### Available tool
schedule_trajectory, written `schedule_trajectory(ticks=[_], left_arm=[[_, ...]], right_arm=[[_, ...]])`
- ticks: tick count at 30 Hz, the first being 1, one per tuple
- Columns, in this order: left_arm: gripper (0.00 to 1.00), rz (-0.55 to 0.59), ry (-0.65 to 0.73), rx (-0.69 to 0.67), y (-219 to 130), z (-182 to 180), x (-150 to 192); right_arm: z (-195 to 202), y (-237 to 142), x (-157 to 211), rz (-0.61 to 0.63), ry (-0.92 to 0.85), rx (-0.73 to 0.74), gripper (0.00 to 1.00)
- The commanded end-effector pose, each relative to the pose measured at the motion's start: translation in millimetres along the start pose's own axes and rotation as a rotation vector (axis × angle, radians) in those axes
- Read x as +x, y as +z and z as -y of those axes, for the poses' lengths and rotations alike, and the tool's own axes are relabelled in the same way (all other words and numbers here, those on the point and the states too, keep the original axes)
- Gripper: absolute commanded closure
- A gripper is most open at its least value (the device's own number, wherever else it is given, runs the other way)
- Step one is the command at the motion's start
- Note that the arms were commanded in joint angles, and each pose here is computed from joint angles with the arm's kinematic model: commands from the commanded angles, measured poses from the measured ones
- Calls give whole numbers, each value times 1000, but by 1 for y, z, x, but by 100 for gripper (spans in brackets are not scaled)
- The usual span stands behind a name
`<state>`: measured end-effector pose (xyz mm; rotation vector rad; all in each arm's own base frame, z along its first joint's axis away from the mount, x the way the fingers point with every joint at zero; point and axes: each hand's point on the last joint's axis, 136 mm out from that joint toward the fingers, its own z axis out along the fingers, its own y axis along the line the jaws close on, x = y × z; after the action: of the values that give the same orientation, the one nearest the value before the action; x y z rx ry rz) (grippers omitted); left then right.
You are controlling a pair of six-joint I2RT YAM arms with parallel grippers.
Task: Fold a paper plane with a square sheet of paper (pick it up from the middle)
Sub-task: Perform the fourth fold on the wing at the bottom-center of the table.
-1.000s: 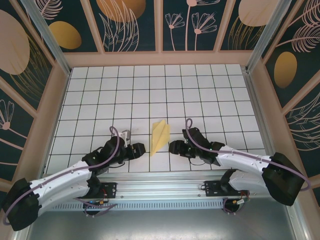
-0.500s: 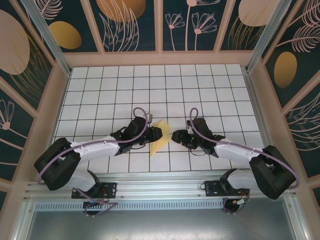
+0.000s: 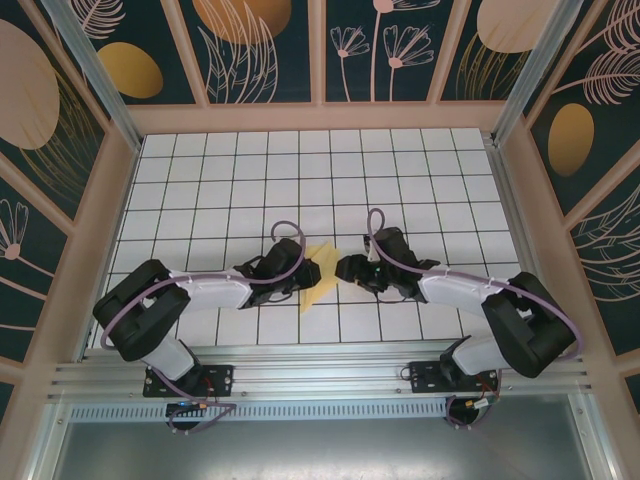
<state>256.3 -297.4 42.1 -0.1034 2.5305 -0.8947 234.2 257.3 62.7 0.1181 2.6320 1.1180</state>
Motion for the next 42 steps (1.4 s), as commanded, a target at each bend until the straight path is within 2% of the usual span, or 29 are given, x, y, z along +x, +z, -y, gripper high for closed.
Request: schedule_trajectory(ticks=[1, 10, 16, 32, 42], left_arm=[[87, 12, -9, -6, 3, -11, 4], [88, -53, -25, -10, 7, -31, 29], [88, -75, -56, 44, 5, -34, 42], [89, -102, -68, 64, 5, -32, 47], [88, -113, -94, 117, 1, -28, 53]], right_arm=[[-13, -2, -11, 23, -34, -18, 41], [-4, 9, -6, 31, 28, -6, 40], [-3, 16, -3, 16, 28, 6, 40], [5, 20, -6, 32, 65, 51, 37], [-9, 34, -2, -9, 71, -9, 41]])
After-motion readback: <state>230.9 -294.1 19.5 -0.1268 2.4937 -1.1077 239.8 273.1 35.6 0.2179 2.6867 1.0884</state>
